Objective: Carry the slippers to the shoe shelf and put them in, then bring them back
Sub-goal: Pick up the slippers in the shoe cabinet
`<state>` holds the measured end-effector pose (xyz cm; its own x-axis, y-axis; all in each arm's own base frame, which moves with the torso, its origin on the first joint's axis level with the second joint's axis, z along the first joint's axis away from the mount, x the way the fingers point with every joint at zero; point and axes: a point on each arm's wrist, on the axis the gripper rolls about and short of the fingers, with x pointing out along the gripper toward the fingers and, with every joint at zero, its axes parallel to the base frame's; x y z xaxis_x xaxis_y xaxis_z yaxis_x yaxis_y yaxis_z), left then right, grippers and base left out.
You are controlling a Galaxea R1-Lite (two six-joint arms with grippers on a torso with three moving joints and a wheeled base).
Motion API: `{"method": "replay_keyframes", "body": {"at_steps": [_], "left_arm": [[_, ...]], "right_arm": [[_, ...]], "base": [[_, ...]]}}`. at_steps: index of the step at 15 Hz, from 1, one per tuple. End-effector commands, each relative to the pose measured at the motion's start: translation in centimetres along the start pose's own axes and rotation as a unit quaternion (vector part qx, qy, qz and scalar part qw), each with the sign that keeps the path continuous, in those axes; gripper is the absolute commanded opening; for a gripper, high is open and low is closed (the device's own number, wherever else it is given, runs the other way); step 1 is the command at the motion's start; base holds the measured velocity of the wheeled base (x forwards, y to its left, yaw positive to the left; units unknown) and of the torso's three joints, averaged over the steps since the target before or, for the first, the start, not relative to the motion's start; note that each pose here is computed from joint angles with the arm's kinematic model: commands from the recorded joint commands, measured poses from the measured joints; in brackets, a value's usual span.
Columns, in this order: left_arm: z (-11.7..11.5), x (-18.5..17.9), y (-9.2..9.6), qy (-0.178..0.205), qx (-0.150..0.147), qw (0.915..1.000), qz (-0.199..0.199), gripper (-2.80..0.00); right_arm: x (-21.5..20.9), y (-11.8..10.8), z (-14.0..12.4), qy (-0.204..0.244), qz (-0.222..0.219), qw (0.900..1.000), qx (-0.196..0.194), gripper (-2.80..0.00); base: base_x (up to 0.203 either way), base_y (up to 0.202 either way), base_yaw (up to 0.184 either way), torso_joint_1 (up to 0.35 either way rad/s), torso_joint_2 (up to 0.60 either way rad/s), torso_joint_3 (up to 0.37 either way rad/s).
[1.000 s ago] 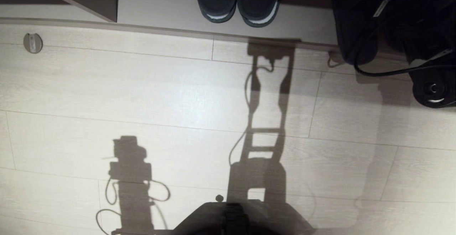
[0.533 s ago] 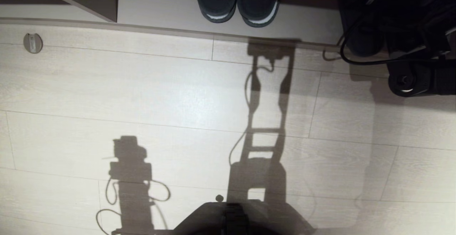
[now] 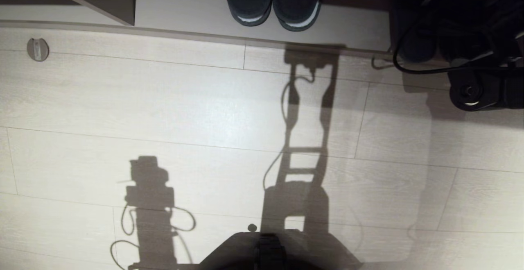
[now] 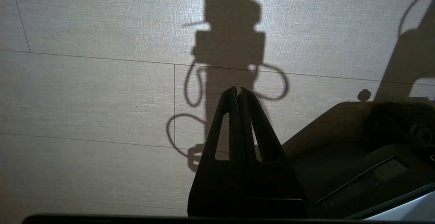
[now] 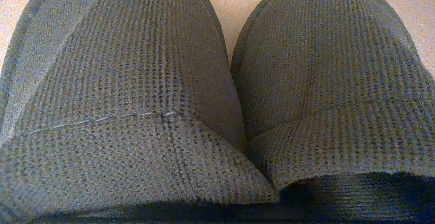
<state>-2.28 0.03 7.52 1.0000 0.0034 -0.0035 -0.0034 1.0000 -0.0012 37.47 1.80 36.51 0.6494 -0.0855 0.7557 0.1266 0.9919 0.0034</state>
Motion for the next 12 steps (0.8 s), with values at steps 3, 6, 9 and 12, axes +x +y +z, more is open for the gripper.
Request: {"method": "replay_keyframes", "body": {"at_steps": [3, 6, 9, 12], "left_arm": [[0.0, 0.0, 0.0, 0.001, 0.0, 1.0, 0.001, -2.8], [0.0, 0.0, 0.0, 0.001, 0.0, 1.0, 0.0, -2.8], [0.0, 0.0, 0.0, 0.001, -0.001, 1.0, 0.0, -2.8], [0.0, 0.0, 0.0, 0.001, 0.0, 1.0, 0.0, -2.8]], "right_arm": [[-3.2, -0.9, 4.0, 0.038, 0.009, 0.999, -0.003, -2.8], [-9.5, -1.9, 6.3, 0.12, 0.03, 0.992, -0.012, -2.8], [-16.8, -3.3, 10.0, 0.193, 0.059, 0.979, -0.017, -2.8], [-23.0, -4.5, 14.5, 0.217, 0.085, 0.972, -0.015, -2.8]], "base": [[0.0, 0.0, 0.0, 0.0, 0.0, 0.0], [0.0, 0.0, 0.0, 0.0, 0.0, 0.0], [0.0, 0.0, 0.0, 0.0, 0.0, 0.0], [0.0, 0.0, 0.0, 0.0, 0.0, 0.0]]}}
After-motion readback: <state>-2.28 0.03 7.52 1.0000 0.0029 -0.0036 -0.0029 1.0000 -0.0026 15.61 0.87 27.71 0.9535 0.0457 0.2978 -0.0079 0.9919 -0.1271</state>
